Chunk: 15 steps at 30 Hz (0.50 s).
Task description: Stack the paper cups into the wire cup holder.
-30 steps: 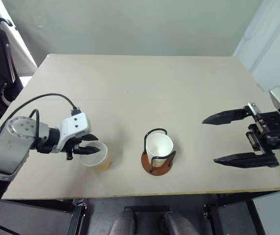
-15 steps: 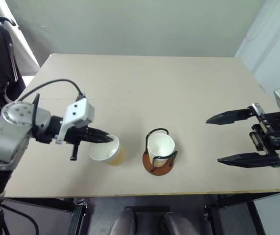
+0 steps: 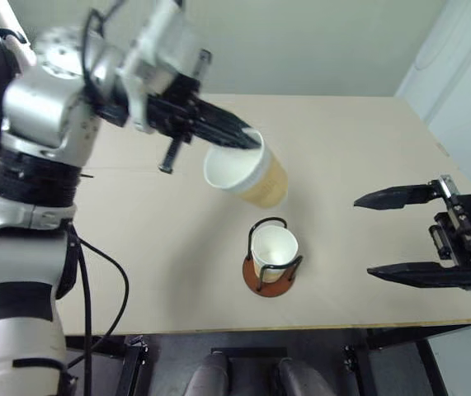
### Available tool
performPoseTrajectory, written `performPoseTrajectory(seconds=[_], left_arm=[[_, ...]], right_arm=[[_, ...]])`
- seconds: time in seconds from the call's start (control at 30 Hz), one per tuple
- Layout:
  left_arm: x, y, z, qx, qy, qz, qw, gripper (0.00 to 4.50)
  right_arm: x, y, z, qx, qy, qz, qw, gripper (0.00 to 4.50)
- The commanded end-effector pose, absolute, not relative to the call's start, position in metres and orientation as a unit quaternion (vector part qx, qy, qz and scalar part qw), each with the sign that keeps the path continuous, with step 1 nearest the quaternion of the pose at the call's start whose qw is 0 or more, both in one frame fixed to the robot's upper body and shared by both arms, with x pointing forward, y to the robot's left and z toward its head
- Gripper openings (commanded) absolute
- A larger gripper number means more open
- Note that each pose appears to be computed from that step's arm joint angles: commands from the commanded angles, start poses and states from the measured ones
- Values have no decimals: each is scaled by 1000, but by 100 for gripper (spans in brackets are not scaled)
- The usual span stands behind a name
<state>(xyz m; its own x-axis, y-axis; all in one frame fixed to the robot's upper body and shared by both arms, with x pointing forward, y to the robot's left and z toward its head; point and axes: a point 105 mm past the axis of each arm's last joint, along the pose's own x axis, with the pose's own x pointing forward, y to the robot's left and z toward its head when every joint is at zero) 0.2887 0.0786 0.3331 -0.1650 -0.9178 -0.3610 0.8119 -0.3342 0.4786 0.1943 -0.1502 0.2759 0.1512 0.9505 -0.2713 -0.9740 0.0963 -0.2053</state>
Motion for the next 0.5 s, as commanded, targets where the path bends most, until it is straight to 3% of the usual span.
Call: performPoseTrajectory(seconds=[0.03,0.5], left_arm=[[283,69,322,328,-76,-785,519,2],[278,45,285,349,-49,-822,448,2]], right_arm=[[189,-149,284,-187,16,637,747,450],[178,-145,284,-181,28,620,763,450]])
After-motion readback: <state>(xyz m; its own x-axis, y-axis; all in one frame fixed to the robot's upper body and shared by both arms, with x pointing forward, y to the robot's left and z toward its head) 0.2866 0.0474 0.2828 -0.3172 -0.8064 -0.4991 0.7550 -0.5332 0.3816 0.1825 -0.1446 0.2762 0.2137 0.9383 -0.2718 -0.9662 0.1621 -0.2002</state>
